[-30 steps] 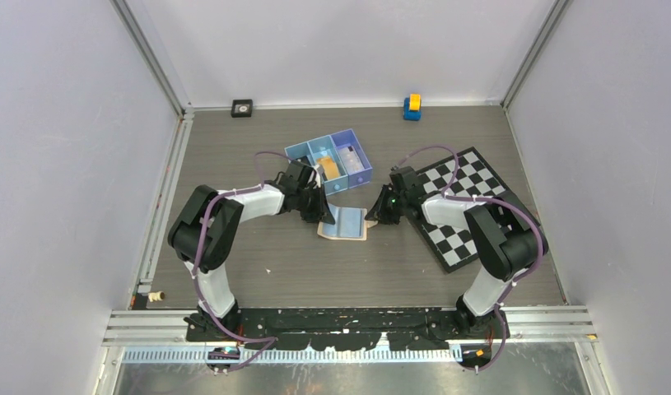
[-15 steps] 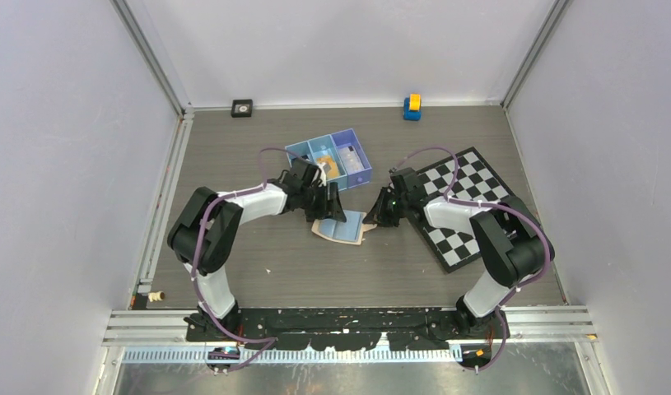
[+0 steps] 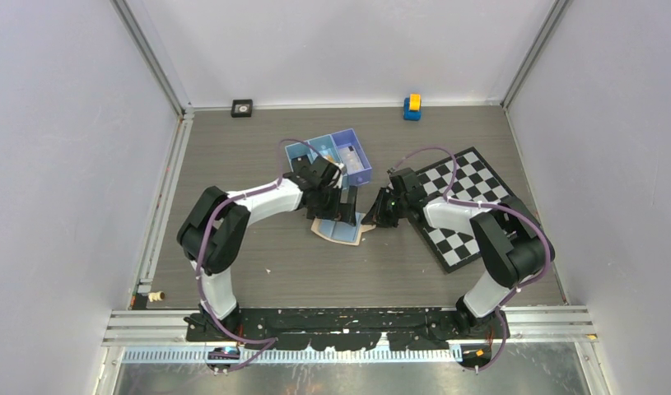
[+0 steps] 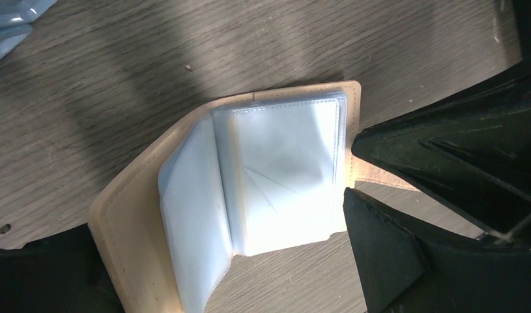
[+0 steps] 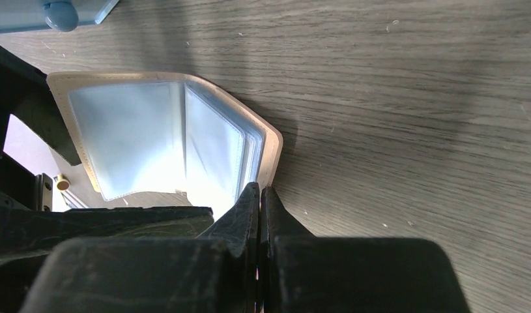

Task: Take the credit cards out of the card holder
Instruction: Remove the credit card from the card holder.

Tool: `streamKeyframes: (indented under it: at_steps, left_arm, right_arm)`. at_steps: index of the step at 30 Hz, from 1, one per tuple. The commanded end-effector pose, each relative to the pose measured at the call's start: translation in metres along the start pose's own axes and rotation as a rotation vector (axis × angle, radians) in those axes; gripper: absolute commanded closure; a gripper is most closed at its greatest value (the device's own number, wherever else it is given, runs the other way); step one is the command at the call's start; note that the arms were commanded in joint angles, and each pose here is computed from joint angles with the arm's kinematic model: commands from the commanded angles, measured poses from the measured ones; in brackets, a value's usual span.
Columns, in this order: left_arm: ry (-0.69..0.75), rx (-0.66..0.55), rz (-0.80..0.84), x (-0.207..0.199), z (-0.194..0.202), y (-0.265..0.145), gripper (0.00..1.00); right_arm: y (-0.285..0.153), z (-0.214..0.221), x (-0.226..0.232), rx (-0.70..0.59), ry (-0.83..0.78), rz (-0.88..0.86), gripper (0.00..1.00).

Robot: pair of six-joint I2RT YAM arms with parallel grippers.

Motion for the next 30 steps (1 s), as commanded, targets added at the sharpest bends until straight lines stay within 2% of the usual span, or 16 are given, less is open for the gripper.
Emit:
streamKeyframes:
  at_steps: [1,17,21,27,30]
  left_arm:
    - [0.064,0.086,-0.146,0.009,0.013,0.006,0.02]
    - [0.136,0.174,-0.298,0.009,0.021,0.020,0.03]
    - [0.143,0.187,-0.321,0.011,0.022,0.020,0.17]
    - [0.144,0.200,-0.316,0.011,0.023,0.023,0.31]
    - [0.145,0.209,-0.314,0.012,0.024,0.025,0.44]
  right_arm:
    - [-0.010,-0.007,0.020,-0.040,-0.048,-0.076,0.99]
    - [-0.010,-0.006,0.021,-0.039,-0.053,-0.074,0.99]
    - [-0.009,-0.006,0.020,-0.041,-0.053,-0.069,1.00]
    - [-0.012,-0.008,0.021,-0.056,-0.055,-0.065,0.99]
    - [-0.014,-0.009,0.021,-0.067,-0.056,-0.062,0.99]
Point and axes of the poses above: each gripper's point midway between its finger pads, its own y axis out along the fingers, its own x axis along the line the jaws close on, z = x × y, the point moved 6 cm from there along -y, back along the fingers, and after that the axes turned 3 degrees about y, right-handed, at the moved point
